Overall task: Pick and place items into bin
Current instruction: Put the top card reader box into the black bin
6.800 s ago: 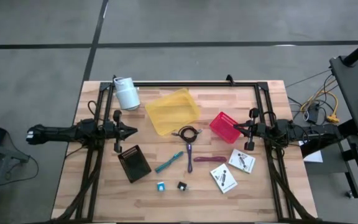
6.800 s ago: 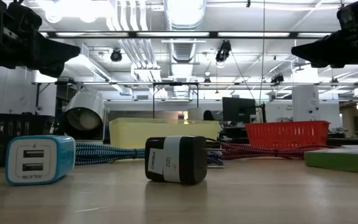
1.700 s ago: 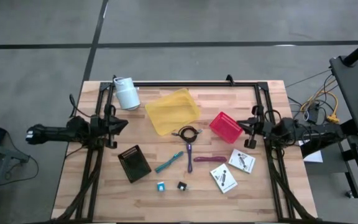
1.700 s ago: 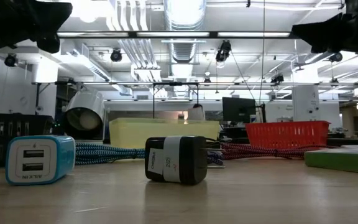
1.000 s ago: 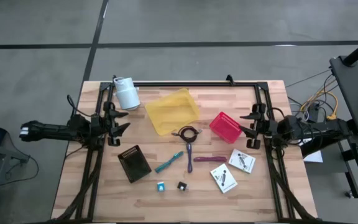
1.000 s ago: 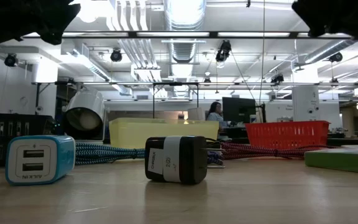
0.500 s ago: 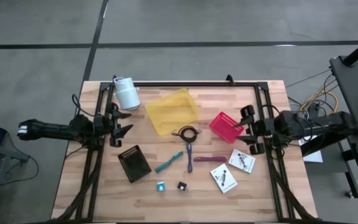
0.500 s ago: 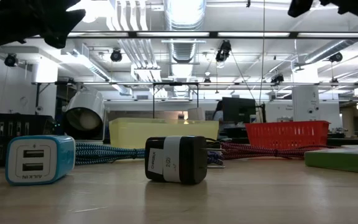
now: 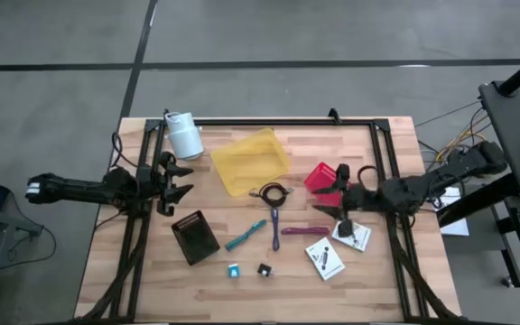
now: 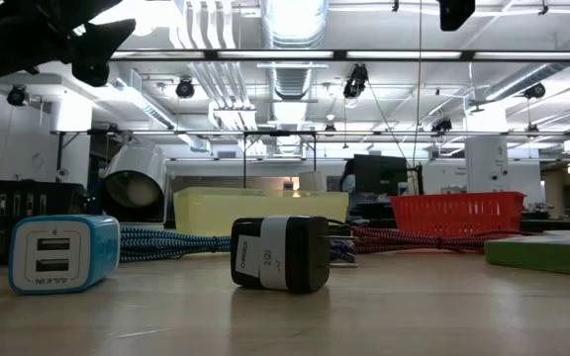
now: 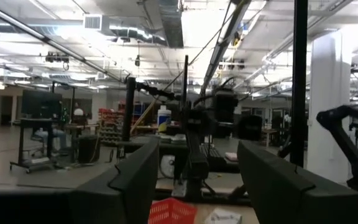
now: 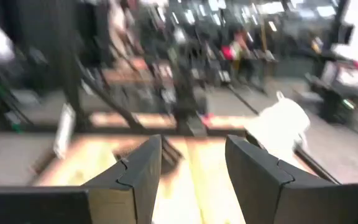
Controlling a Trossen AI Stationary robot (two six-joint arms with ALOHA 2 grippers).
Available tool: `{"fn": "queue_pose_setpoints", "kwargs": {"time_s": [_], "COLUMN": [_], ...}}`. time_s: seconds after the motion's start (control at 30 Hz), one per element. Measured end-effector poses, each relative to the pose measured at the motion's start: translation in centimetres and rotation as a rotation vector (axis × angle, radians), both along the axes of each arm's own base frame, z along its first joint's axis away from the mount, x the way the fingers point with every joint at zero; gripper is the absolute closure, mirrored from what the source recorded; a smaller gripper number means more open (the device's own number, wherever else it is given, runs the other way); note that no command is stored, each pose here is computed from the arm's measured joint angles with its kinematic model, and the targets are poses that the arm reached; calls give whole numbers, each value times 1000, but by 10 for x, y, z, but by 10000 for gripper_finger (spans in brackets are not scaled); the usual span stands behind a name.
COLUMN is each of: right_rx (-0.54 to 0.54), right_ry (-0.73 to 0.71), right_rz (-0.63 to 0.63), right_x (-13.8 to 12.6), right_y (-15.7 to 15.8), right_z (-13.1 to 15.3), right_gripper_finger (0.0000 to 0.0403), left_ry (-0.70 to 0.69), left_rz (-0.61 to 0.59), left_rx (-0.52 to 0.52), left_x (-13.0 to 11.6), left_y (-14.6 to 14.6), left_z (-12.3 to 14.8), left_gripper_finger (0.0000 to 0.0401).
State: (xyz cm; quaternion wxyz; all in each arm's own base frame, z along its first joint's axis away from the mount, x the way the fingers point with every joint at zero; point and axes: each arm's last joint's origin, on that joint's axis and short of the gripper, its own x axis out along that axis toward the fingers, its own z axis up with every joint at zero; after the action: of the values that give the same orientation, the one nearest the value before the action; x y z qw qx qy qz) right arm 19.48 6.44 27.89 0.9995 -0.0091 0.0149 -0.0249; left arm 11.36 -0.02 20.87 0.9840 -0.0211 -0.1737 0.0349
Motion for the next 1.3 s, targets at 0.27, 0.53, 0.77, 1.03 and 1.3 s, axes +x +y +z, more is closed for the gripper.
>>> {"fn": "queue_pose_setpoints", "kwargs": {"time_s": [0.27, 0.53, 0.77, 1.03, 1.3], "right_rx": [65, 192, 412, 496, 512], "right_ry": [416, 822, 1020, 1193, 1282], "right_rz": [-98, -286, -304, -363, -458], "right_x": [7, -11, -27, -39, -52], "right_y": [16, 9, 8, 5, 0], "right_z": [16, 11, -7, -47, -79], "right_gripper_finger": [239, 239, 239, 239, 239], "left_ry": [9, -2, 2, 6, 6], "left_rz": [0, 3, 3, 4, 4], "left_rx": [1, 8, 8, 8, 8], "left_x": [0, 0, 0, 0, 0], "left_y": [0, 0, 0, 0, 0], "left_z": [-1, 0, 0, -1, -1], "left_gripper_finger": [198, 198, 198, 198, 198]}}
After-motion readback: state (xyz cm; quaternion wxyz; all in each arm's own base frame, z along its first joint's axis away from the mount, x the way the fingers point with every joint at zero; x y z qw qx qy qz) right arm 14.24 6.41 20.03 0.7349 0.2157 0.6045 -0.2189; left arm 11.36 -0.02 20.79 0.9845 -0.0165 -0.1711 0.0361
